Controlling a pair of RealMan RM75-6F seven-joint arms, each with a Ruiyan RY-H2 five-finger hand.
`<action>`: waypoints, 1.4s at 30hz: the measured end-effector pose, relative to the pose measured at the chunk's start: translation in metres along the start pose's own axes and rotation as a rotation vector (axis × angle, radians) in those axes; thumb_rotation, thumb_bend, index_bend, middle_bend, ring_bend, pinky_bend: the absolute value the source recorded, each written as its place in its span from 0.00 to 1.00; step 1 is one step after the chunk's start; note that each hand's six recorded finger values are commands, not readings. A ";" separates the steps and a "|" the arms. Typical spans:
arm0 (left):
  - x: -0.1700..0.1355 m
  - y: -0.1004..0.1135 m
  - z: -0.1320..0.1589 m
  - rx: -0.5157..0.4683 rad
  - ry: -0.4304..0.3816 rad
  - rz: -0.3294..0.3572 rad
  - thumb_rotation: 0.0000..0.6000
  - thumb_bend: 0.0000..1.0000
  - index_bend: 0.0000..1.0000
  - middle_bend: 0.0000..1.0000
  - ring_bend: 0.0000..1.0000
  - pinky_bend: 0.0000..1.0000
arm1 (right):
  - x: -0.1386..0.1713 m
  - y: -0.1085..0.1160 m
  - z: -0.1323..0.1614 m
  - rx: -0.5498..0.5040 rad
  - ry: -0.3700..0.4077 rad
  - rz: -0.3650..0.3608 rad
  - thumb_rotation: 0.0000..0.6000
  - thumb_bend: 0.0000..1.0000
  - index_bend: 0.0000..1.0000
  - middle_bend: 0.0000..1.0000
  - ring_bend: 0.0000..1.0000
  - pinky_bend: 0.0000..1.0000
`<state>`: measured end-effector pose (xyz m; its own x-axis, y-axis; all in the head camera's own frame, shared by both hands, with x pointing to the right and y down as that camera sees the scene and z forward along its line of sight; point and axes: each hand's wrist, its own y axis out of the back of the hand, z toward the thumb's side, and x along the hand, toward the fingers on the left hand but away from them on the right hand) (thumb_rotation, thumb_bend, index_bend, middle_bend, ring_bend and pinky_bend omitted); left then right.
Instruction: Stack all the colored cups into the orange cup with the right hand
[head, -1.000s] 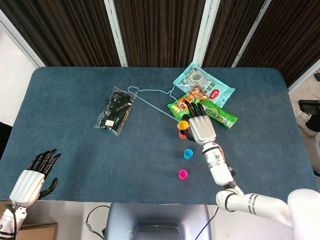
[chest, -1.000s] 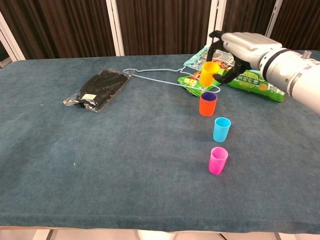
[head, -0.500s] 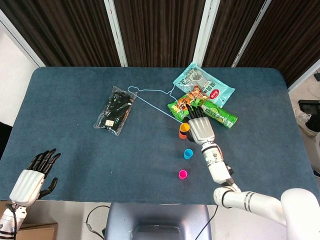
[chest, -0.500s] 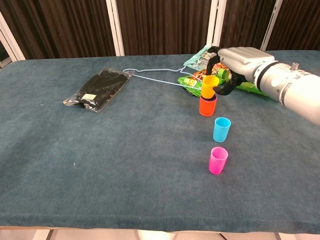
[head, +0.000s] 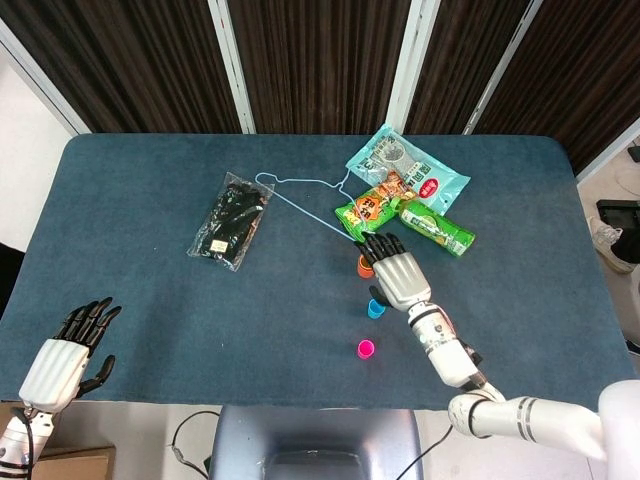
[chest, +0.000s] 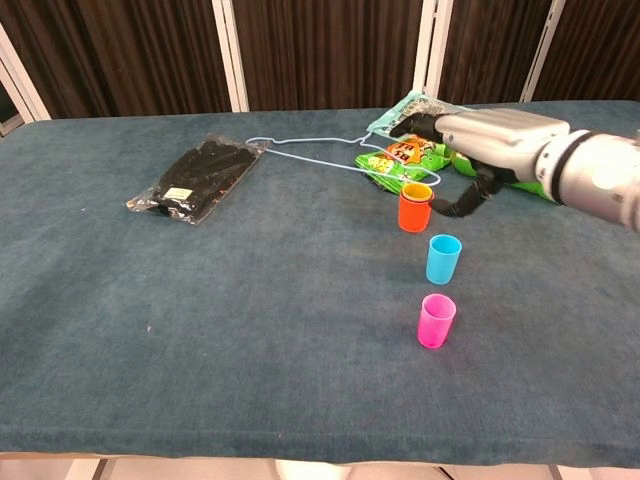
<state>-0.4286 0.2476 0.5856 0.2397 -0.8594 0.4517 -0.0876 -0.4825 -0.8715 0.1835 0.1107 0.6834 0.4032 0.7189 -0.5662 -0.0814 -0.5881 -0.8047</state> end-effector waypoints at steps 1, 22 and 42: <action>0.000 -0.001 0.001 0.001 -0.002 -0.002 1.00 0.46 0.00 0.00 0.00 0.11 | 0.008 -0.001 0.002 0.010 0.024 0.008 1.00 0.50 0.16 0.00 0.00 0.00; 0.000 -0.002 0.002 0.003 -0.009 -0.005 1.00 0.46 0.00 0.00 0.00 0.11 | 0.023 -0.048 -0.012 0.137 0.028 0.133 1.00 0.50 0.42 0.00 0.00 0.00; -0.001 -0.001 0.001 0.000 -0.009 -0.003 1.00 0.46 0.00 0.00 0.00 0.11 | 0.005 -0.024 -0.009 0.011 -0.027 -0.009 1.00 0.50 0.60 0.03 0.00 0.00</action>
<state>-0.4274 0.2490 0.5854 0.2482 -0.8566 0.4524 -0.0869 -0.4849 -0.8703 0.1951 0.1248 0.7013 0.3793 0.7337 -0.5637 -0.0884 -0.5777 -0.8114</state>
